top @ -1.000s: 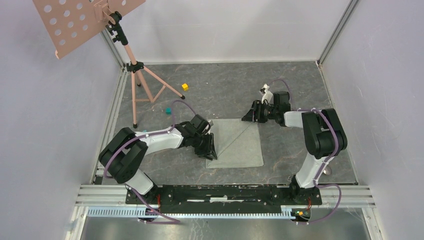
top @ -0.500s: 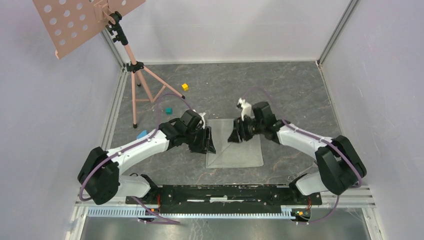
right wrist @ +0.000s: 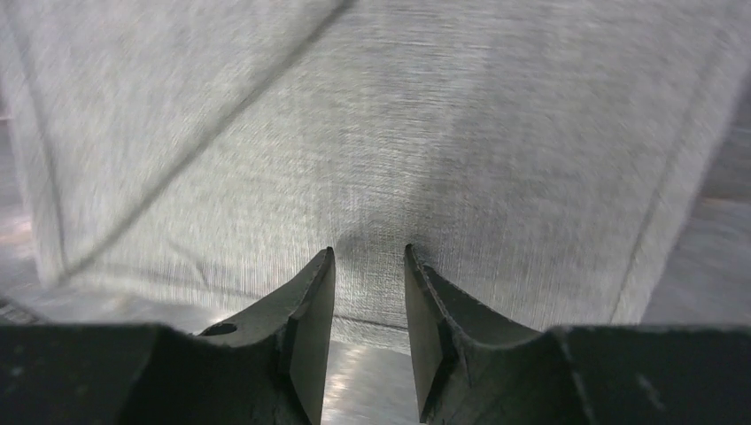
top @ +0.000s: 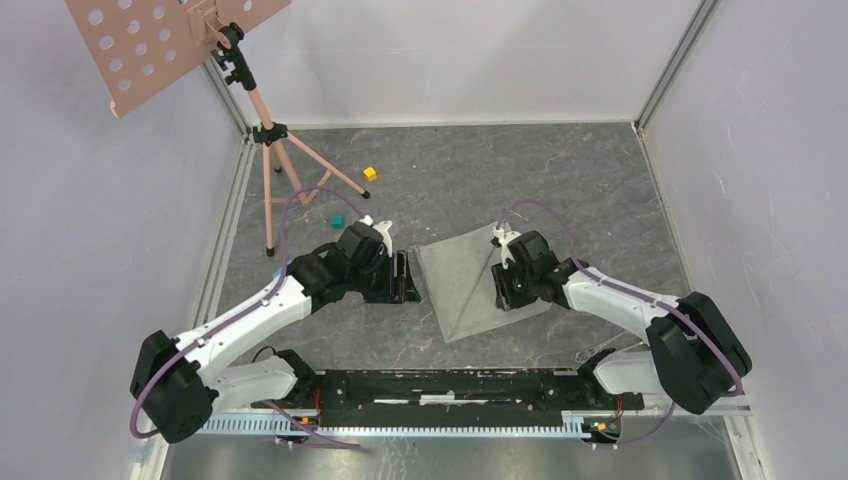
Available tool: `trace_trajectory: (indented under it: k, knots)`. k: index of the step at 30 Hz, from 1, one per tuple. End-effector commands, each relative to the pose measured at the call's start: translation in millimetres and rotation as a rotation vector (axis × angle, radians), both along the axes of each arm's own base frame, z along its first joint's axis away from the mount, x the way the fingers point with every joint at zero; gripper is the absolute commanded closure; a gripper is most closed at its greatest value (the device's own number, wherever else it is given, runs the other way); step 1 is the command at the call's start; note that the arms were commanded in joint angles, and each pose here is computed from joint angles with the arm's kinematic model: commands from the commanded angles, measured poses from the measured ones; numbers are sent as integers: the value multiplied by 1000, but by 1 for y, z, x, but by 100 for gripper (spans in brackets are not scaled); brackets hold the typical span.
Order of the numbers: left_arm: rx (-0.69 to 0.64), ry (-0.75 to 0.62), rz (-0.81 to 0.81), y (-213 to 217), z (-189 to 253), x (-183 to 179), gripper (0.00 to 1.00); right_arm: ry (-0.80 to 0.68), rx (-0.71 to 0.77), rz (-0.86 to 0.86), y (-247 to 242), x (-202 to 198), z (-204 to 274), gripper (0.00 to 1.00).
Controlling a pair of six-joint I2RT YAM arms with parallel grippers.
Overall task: Fold the napkin into a case and place the utensils inside
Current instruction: Pick up the upper triangle-folded napkin from the center of the board.
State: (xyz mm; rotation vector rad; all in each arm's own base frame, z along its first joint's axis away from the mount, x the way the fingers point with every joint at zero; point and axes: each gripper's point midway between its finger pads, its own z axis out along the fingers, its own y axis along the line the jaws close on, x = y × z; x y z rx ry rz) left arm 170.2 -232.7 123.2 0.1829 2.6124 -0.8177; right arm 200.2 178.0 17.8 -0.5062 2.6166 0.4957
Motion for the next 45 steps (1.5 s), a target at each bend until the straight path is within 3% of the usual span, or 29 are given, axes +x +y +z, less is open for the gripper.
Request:
trace_trajectory:
  k: [1,4,8,10,13,16,19,26,38,45]
  knots:
    - [21,-47,20,13,0,1,33,-142,-332,-59,-57,29,22,57]
    - [32,-49,76,21,-7,4,29,-191,-330,-11,-36,35,55,47]
    - [36,-19,169,34,-26,9,21,-139,-182,119,34,-3,66,38]
    - [25,0,210,41,-35,10,20,-93,-110,188,70,-30,62,38]
    - [-28,23,268,49,-41,11,20,-83,-116,234,102,-50,60,41]
    - [-60,29,300,59,-42,11,19,-76,-107,272,123,-59,57,55]
    - [-52,34,300,66,-43,8,18,-60,-120,293,130,-63,49,60]
    - [-84,46,289,61,-43,5,18,-47,-148,295,133,-64,35,54]
    - [-80,38,286,61,-38,8,18,-39,-224,303,123,-63,8,53]
    - [-65,32,305,64,-35,10,18,-94,-412,286,97,-62,-12,50]
